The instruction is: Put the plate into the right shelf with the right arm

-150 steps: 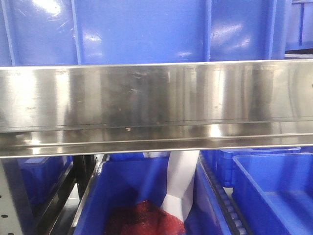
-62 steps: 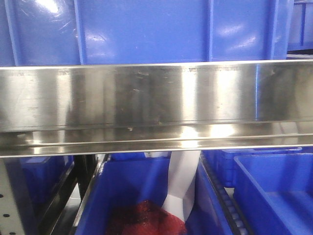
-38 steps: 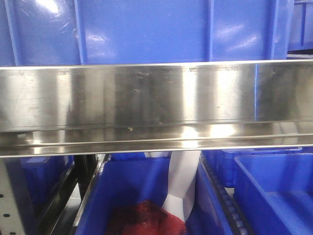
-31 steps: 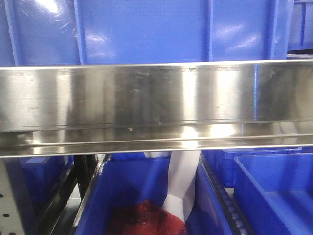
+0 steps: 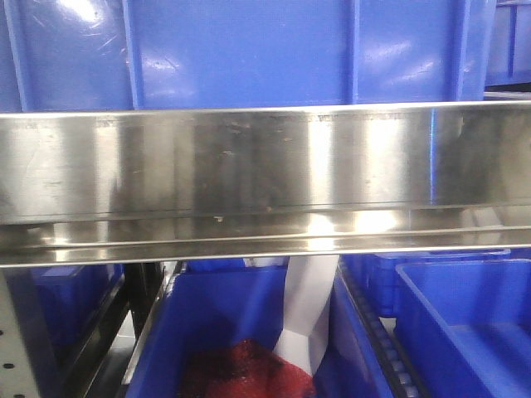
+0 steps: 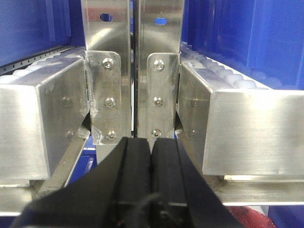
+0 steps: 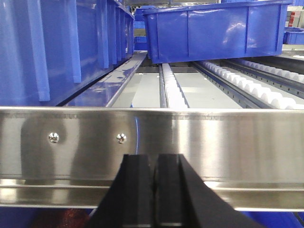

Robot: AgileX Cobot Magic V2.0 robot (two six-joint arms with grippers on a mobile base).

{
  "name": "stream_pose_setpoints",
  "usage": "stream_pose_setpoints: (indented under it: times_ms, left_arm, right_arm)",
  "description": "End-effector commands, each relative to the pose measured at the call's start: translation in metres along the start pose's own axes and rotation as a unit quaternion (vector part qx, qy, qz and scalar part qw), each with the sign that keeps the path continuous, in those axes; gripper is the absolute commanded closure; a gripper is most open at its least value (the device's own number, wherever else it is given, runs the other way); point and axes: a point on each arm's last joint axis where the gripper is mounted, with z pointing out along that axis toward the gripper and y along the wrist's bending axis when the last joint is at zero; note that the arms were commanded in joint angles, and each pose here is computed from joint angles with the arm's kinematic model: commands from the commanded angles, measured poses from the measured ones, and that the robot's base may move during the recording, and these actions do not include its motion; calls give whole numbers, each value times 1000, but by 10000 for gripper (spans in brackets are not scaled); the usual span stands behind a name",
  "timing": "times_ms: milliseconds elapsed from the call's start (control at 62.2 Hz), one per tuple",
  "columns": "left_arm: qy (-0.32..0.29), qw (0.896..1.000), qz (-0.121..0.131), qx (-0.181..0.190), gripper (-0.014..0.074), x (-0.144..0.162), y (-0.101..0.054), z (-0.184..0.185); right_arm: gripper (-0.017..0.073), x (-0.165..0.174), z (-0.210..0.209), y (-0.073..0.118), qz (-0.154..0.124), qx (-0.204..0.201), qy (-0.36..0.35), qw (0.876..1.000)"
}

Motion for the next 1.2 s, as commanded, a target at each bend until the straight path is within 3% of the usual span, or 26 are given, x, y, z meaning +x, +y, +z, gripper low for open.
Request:
stream_pose_setpoints:
  times_ms: [0, 225, 337, 1189]
  left_arm:
    - [-41, 999, -5, -2, 640, -5, 0, 0]
    - [-41, 999, -5, -2, 640, -5, 0, 0]
    - [-41, 999, -5, -2, 640, -5, 0, 0]
    - [-41, 999, -5, -2, 640, -5, 0, 0]
  right_arm:
    - [489, -11, -2, 0, -5, 2, -52, 999]
    - [489, -12, -2, 0, -13, 3, -56, 998]
    - [489, -12, -2, 0, -2, 2, -57, 998]
    - [489, -12, -2, 0, -2, 2, -57, 998]
